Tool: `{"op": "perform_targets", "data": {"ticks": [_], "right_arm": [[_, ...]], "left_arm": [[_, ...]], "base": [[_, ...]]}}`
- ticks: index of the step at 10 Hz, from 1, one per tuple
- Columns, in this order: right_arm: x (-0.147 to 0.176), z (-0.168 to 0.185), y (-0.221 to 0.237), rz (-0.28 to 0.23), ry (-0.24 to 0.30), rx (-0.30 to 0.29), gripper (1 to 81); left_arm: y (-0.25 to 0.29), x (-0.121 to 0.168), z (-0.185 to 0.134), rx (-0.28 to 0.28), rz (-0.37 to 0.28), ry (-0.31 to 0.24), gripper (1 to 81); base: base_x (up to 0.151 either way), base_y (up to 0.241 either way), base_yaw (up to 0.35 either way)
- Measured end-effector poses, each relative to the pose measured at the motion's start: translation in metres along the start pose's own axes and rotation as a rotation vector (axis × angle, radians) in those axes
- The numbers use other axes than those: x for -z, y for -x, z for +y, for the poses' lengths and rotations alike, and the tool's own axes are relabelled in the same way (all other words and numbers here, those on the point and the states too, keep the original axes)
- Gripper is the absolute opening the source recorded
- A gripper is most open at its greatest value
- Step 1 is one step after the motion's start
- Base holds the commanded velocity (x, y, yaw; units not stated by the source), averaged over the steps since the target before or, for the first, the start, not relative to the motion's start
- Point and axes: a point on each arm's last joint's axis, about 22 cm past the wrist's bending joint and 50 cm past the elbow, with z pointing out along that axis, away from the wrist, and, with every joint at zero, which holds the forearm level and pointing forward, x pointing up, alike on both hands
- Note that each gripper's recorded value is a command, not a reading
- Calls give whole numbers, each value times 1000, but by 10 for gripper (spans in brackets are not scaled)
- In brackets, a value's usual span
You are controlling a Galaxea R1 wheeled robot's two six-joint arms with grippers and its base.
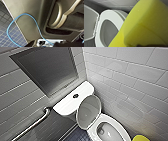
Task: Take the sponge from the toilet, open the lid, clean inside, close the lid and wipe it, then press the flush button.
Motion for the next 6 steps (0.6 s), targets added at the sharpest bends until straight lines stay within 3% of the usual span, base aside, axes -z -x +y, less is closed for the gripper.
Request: {"op": "perform_targets", "data": {"ticks": [3, 6], "right_arm": [[-5, -8, 25, -1, -27, -49, 10], [-30, -20, 22, -126, 5, 6, 10]], "left_arm": [[0, -1, 4, 0, 0, 5, 811], [0, -1, 4, 0, 0, 5, 811]], "base": [[0, 0, 0], [0, 0, 0]]}}
